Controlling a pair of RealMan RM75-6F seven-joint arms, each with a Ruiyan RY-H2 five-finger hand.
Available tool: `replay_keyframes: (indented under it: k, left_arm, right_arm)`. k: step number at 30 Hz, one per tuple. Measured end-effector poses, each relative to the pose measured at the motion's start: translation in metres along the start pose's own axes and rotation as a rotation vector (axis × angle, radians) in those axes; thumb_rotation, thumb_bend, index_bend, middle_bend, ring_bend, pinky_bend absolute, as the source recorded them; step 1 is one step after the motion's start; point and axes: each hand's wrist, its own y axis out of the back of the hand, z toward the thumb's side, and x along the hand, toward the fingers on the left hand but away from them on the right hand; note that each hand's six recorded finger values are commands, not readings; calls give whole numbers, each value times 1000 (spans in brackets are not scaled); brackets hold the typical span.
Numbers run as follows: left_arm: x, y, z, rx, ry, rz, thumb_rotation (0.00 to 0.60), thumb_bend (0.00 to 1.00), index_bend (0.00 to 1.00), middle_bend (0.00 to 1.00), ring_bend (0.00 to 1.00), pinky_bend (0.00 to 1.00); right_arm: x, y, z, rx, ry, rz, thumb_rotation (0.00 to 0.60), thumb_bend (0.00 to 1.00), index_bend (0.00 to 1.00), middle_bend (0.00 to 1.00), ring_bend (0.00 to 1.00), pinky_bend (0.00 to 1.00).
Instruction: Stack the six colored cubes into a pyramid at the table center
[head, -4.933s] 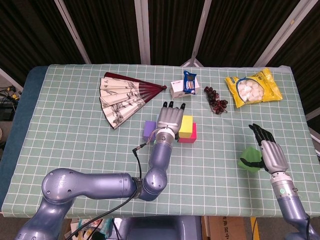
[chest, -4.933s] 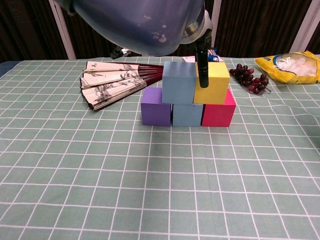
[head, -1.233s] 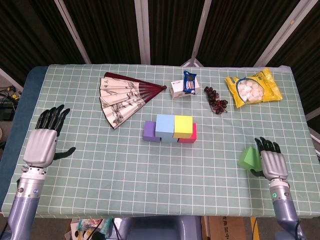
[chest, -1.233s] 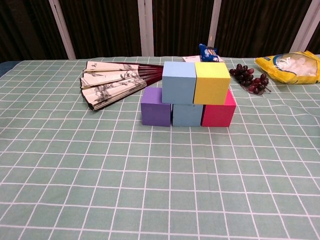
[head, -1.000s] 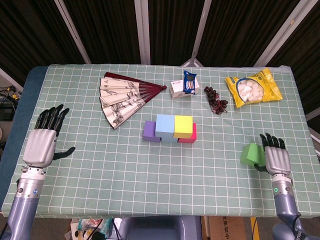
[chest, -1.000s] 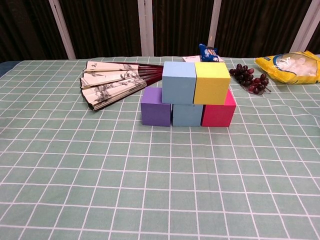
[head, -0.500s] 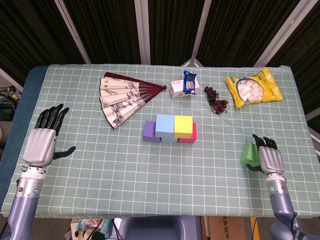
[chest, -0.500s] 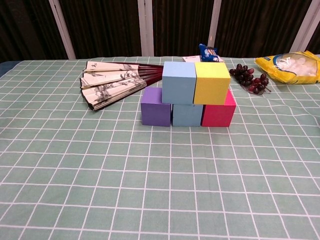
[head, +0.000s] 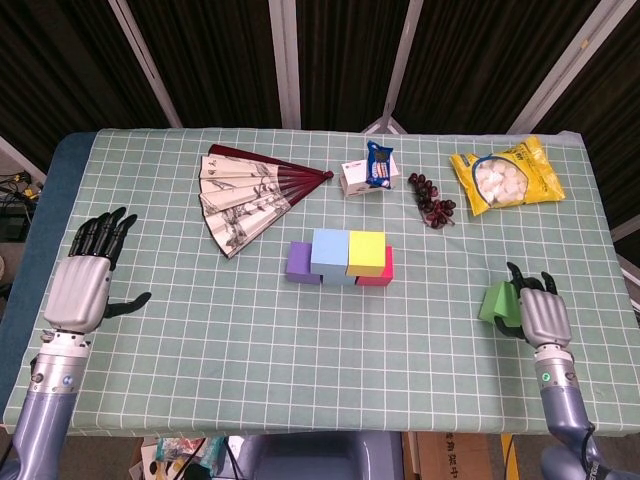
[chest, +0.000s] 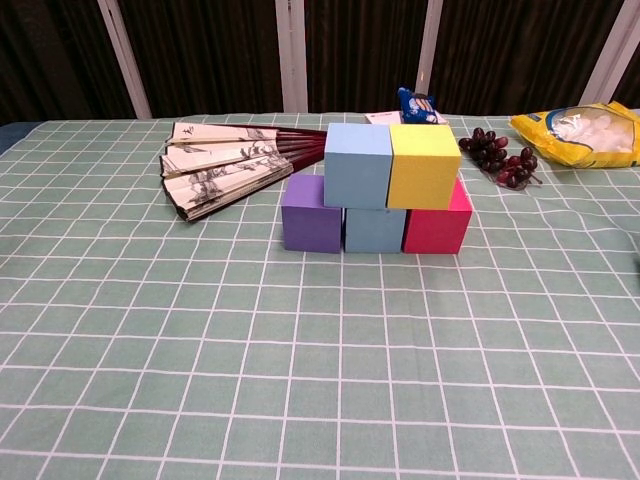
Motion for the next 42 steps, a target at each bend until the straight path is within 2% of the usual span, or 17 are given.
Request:
replay_keyframes:
  k: [5, 11, 18, 23, 27, 36, 42]
  left_arm:
    - [1, 0, -2, -4, 4, -5, 600, 28, 0, 0, 0, 0]
    - [2, 0, -5, 0, 17, -16, 600, 29, 0, 0, 0, 0]
    - [4, 0, -8, 8, 30, -33, 600, 29, 0, 0, 0, 0]
    - [5, -4, -11, 23, 46, -63, 600, 29, 0, 0, 0, 0]
    - [7, -7, -16, 39, 63, -89, 600, 29, 0, 0, 0, 0]
    - [13, -10, -24, 37, 84, -111, 600, 28, 0, 0, 0, 0]
    - [17, -4, -29, 35, 92, -103, 600, 28, 0, 0, 0, 0]
  right_arm:
    - [6, 19, 16, -34, 49, -35, 600, 408, 0, 403, 208, 0]
    - [12, 57, 47, -55, 132, -73, 600, 407, 0, 403, 208, 0]
    - [10, 111, 110, 12, 251, -113, 600, 408, 0, 403, 208, 0]
    - [1, 138, 157, 49, 303, -125, 600, 408, 0, 403, 208, 0]
    - [-4, 154, 207, 97, 357, -133, 600, 408, 0, 403, 208, 0]
    - [-4, 153, 295, 128, 423, -86, 600, 408, 0, 403, 208, 0]
    - [-5, 146, 325, 139, 398, -43, 600, 408, 0, 403, 208, 0]
